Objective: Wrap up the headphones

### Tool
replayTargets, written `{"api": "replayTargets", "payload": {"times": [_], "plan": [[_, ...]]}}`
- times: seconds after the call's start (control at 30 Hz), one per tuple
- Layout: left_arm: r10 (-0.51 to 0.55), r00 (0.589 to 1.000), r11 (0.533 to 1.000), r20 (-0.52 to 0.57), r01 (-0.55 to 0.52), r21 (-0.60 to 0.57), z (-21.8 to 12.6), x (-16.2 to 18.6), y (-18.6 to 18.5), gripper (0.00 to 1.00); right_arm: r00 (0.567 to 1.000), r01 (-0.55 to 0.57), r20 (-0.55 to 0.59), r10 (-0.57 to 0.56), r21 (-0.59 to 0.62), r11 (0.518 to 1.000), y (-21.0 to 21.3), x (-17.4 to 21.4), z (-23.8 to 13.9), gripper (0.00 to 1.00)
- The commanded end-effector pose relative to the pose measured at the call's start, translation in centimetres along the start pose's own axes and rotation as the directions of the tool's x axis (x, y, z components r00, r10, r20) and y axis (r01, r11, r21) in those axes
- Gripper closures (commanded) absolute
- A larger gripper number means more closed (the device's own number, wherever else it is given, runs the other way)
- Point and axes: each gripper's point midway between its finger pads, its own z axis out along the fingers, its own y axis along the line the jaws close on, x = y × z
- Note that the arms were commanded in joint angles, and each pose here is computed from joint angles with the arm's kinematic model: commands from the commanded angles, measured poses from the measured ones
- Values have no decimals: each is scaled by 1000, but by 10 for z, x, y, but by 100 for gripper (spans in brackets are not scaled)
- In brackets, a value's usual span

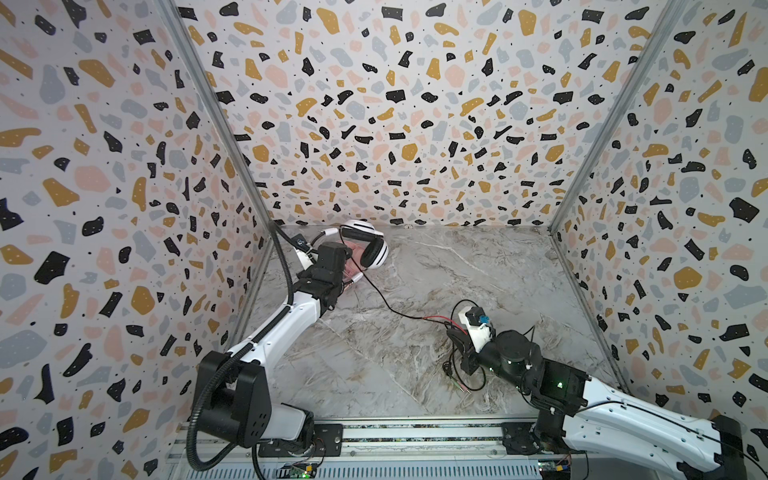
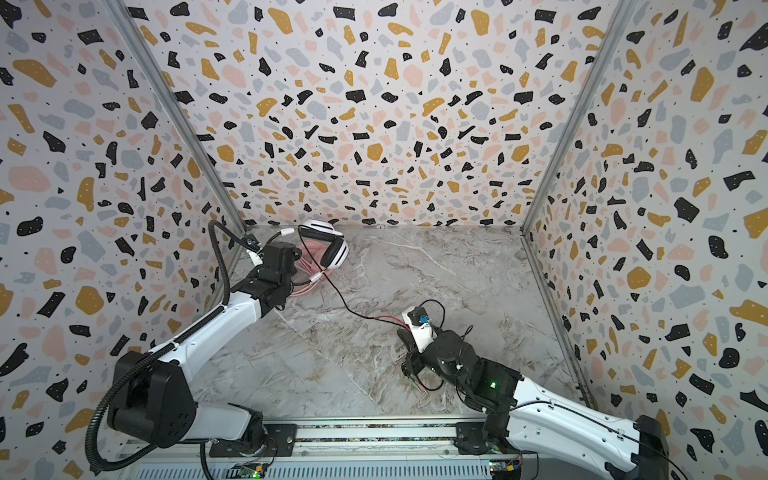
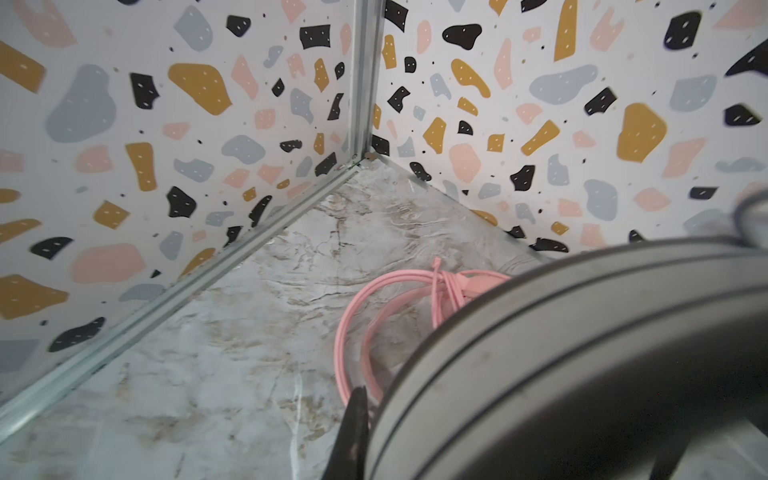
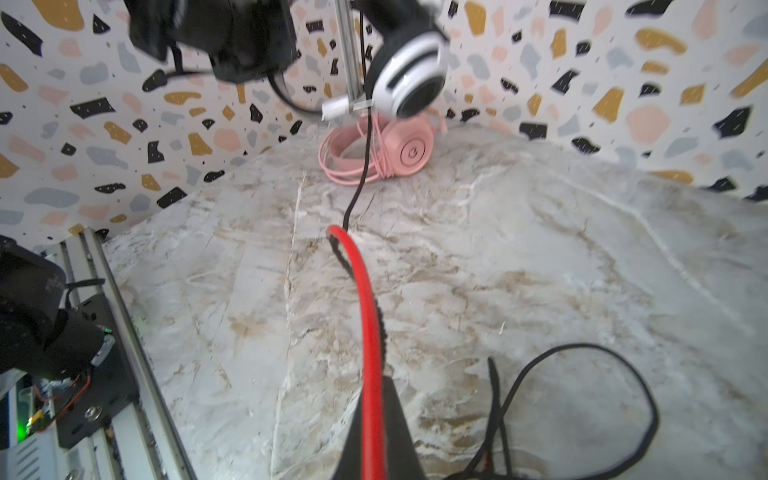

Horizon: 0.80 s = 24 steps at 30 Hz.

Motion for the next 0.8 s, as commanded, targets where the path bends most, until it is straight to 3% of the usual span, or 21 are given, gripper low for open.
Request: {"api": "replayTargets", "payload": {"times": [0.0, 0.23, 0.37, 0.5, 0.67, 0.77], "plan": [[-61, 981, 998, 184, 63, -1, -26, -45, 0, 100, 993, 51, 95, -63, 121, 991, -21, -45, -22, 100], [76, 981, 994, 178, -89, 64, -46, -25, -21, 100, 965, 43, 246, -91, 197, 980, -39, -114, -56, 100], [220, 960, 951, 175, -251, 180, -70, -3, -55, 100, 944, 57, 304, -130, 237, 970, -46, -141, -64, 100], [342, 926, 853, 157, -376, 362, -96, 30, -95, 100, 931, 65, 333, -152, 259, 964, -49, -161, -62, 100], [542, 823, 709, 169, -556, 433, -132, 76, -114, 100, 912, 69, 367, -182, 299, 952, -59, -184, -62, 100], [619, 768, 610, 164, -602, 515, -151, 106, -117, 100, 901, 66, 387, -196, 324, 944, -69, -193, -62, 100]]}}
